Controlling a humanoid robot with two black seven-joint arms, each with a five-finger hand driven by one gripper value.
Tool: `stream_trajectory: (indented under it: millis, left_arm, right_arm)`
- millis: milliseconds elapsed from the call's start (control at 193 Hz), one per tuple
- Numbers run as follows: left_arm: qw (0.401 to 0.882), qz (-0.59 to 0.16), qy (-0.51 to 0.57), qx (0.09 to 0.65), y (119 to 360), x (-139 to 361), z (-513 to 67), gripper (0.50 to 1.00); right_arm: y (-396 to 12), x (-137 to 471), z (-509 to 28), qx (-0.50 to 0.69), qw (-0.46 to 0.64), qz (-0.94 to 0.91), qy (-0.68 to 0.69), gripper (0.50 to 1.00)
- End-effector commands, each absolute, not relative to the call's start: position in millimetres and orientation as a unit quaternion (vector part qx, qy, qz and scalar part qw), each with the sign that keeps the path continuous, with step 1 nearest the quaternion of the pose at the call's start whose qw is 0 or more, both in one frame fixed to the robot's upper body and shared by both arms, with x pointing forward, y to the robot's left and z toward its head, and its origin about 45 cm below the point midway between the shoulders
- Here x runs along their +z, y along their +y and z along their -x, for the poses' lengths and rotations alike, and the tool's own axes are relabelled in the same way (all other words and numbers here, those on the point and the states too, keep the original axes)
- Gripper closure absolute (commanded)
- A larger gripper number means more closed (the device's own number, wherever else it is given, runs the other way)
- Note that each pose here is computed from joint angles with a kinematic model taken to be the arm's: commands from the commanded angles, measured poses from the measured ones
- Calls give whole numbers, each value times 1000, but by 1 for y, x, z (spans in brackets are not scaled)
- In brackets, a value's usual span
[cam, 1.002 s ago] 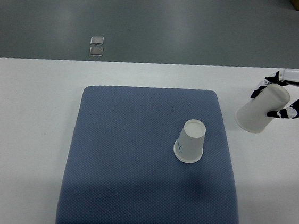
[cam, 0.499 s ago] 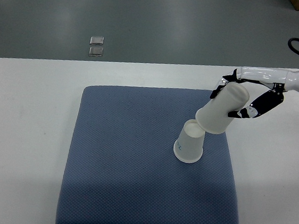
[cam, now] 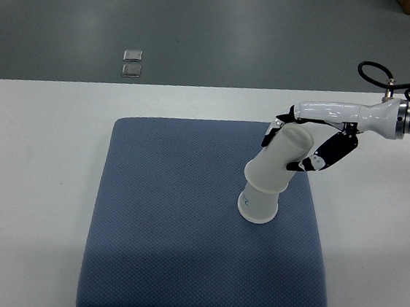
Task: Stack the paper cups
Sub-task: 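Lower the held cup onto the inverted cup and open the right hand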
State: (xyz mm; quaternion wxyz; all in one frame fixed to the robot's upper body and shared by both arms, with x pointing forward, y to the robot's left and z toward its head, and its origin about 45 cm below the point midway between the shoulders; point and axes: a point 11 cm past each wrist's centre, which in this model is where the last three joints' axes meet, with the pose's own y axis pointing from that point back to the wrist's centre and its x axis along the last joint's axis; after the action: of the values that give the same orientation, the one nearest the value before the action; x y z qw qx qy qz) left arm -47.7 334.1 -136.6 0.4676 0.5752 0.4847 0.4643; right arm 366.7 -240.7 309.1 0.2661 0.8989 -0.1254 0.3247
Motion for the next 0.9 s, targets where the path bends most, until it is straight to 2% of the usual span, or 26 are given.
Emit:
stream_trajectory:
  millis: [0,644,722,893]
  left_arm:
    - [468,-575,485,464,334,-137,48,500]
    - [468,-575,485,464,334,-137,48,500]
    - [468,-575,485,464,334,-137,48,500]
    - [468,-575,485,464,334,-137,48,500]
  right_arm:
    - [-238,307,-367,324,268,-899,-124,865]
    - [-226,293,-366,326,282,-895,-112,857]
    - [-226,291,-366,325,285,-895,-113,844]
    - [-229,285,-366,321,291,-894,-114,781]
